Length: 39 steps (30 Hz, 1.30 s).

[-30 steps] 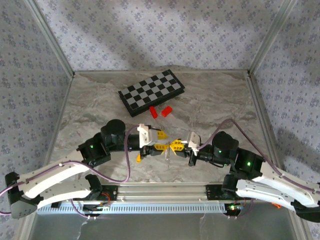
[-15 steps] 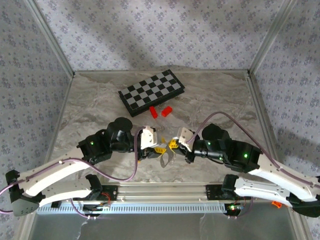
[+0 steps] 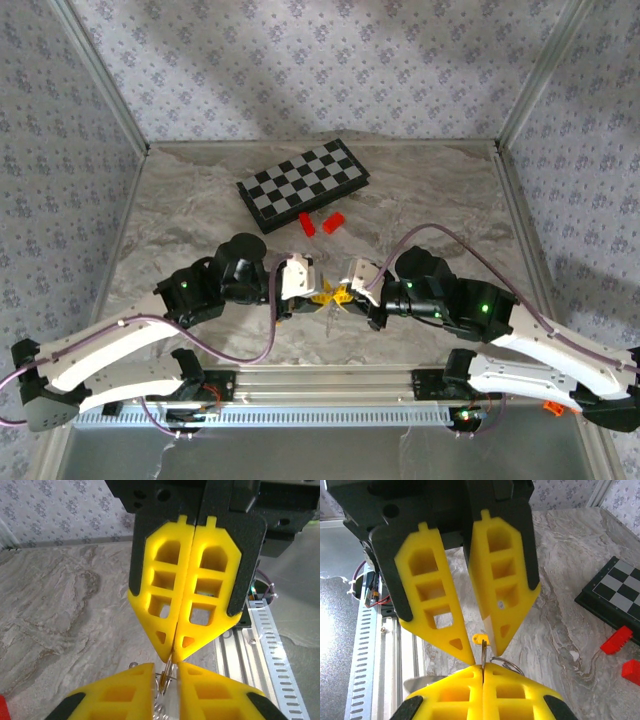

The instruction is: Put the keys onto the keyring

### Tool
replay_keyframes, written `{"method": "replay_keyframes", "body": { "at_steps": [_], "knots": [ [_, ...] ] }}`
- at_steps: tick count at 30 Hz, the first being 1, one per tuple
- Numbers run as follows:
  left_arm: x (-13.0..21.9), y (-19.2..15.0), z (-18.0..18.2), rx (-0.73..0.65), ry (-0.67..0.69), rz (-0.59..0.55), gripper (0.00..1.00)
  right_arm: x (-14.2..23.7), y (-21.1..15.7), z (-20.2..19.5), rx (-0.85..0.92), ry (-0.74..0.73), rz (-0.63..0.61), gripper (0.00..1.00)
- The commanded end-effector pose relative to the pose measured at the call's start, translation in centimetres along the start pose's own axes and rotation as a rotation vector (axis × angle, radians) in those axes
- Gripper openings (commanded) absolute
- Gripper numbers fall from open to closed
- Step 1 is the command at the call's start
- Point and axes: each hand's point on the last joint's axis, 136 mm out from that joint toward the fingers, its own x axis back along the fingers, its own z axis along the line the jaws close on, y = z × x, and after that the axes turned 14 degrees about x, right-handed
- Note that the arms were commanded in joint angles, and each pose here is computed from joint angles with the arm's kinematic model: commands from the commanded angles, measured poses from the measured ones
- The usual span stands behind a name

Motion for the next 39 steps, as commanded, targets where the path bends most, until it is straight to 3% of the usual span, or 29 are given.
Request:
{"method": "replay_keyframes", "body": {
  "at_steps": [1,4,8,11,15,19,27,32,39],
  "knots": [
    [0.4,1.3,-0.8,-0.023,-0.034,-0.024,0.17,0.8,1.6,-0.1,0.02,0.004,-0.049,0.0],
    [0.3,1.3,-0.9,-0.021,-0.04,-0.022,0.15,0.7,1.7,0.0,0.018,0.01,-0.058,0.0],
    [0.4,1.3,-0.9,-0.025,-0.038,-0.035,0.0,0.5,1.6,0.0,0.017,0.006,-0.059,0.0],
    [0.8,1.8,-0.8,-0.03,-0.024,-0.075,0.0,0.8,1.8,-0.1,0.02,-0.002,-0.077,0.0],
    [1.7,2.7,-1.1,-0.042,-0.014,-0.148,0.0,1.7,2.4,0.2,0.024,-0.009,-0.15,0.35],
    [2.8,3.8,-2.1,-0.066,-0.051,-0.239,0.0,2.5,2.7,0.2,0.006,-0.039,-0.229,0.48],
    [4.0,5.6,-4.0,-0.089,-0.145,-0.387,0.0,3.1,3.8,0.4,-0.001,-0.049,-0.347,0.38],
    [3.7,5.6,-4.0,-0.08,-0.16,-0.401,0.0,3.5,4.6,0.6,0.006,-0.052,-0.417,0.36],
    [3.4,5.5,-3.9,-0.075,-0.162,-0.393,0.0,3.0,4.4,0.4,0.005,-0.057,-0.41,0.27]
  ]
}}
